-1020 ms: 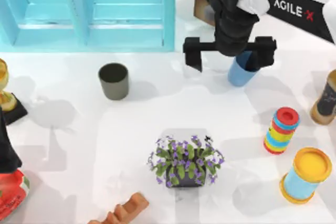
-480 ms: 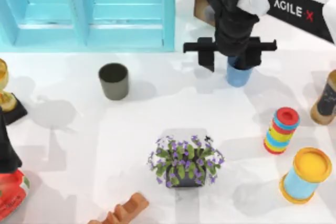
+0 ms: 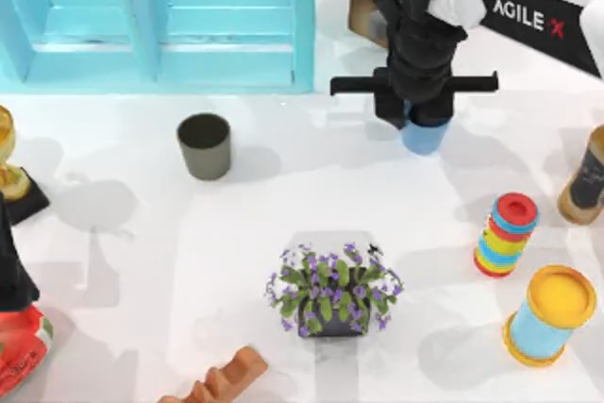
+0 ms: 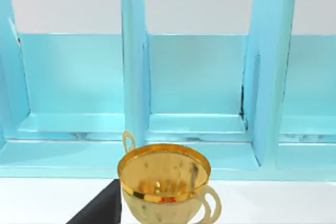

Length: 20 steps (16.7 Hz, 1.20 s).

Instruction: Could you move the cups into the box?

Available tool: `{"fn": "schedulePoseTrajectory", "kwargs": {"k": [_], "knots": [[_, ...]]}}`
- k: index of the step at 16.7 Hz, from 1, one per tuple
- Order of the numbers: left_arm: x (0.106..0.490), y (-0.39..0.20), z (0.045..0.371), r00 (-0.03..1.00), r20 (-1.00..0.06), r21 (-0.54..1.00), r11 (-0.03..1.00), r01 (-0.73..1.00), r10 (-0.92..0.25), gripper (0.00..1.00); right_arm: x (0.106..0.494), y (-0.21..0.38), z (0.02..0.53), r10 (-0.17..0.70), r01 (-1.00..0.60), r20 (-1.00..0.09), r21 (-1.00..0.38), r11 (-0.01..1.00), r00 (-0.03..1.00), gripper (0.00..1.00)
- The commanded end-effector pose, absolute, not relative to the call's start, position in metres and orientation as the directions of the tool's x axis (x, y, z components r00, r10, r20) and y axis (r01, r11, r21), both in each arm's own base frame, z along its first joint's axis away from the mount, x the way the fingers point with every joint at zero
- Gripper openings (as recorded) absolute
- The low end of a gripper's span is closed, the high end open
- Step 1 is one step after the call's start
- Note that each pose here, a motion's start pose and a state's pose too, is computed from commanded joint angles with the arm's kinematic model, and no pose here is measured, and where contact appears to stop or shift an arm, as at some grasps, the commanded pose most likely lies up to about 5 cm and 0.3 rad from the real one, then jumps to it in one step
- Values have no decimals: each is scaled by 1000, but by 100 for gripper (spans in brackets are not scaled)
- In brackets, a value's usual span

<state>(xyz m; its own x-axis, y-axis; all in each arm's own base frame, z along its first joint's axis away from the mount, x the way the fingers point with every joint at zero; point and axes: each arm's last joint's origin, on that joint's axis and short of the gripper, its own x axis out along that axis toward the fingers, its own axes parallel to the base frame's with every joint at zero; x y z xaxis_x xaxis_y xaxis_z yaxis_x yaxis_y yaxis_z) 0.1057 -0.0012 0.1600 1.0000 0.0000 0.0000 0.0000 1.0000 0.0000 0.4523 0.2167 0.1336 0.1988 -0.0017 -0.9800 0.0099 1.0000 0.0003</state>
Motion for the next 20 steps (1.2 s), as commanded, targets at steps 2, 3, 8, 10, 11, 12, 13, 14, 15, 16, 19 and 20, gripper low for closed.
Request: {"fn": "schedulePoseTrajectory", "kwargs": {"k": [2,3,8,10,11,12,13,14,15,16,19,20], "knots": [[106,-1,160,1000,0,0,1000,0,0,100,452,217,134,-2,10,-980,0,1000,199,0],[106,-1,160,1000,0,0,1000,0,0,100,452,217,134,-2,10,-980,0,1000,199,0],[106,-1,160,1000,0,0,1000,0,0,100,453,202,154,1,-3,-979,0,1000,202,0],[106,-1,160,1000,0,0,1000,0,0,100,455,174,182,1,-3,-979,0,1000,202,0],[106,-1,160,1000,0,0,1000,0,0,100,455,158,197,-2,0,-980,-2,1000,197,0],[106,-1,160,1000,0,0,1000,0,0,100,454,142,211,-4,4,-981,-3,1000,194,0],[106,-1,160,1000,0,0,1000,0,0,100,452,129,223,-4,6,-981,-3,1000,196,0],[106,-1,160,1000,0,0,1000,0,0,100,451,121,231,-3,6,-980,-2,1000,198,0],[106,-1,160,1000,0,0,1000,0,0,100,450,118,234,-3,6,-980,-1,1000,199,0],[106,-1,160,1000,0,0,1000,0,0,100,450,118,234,-3,6,-980,-1,1000,199,0],[106,-1,160,1000,0,0,1000,0,0,100,450,118,233,-6,4,-980,-5,1000,197,0],[106,-1,160,1000,0,0,1000,0,0,100,449,113,236,-6,4,-981,-6,1000,193,0]]}}
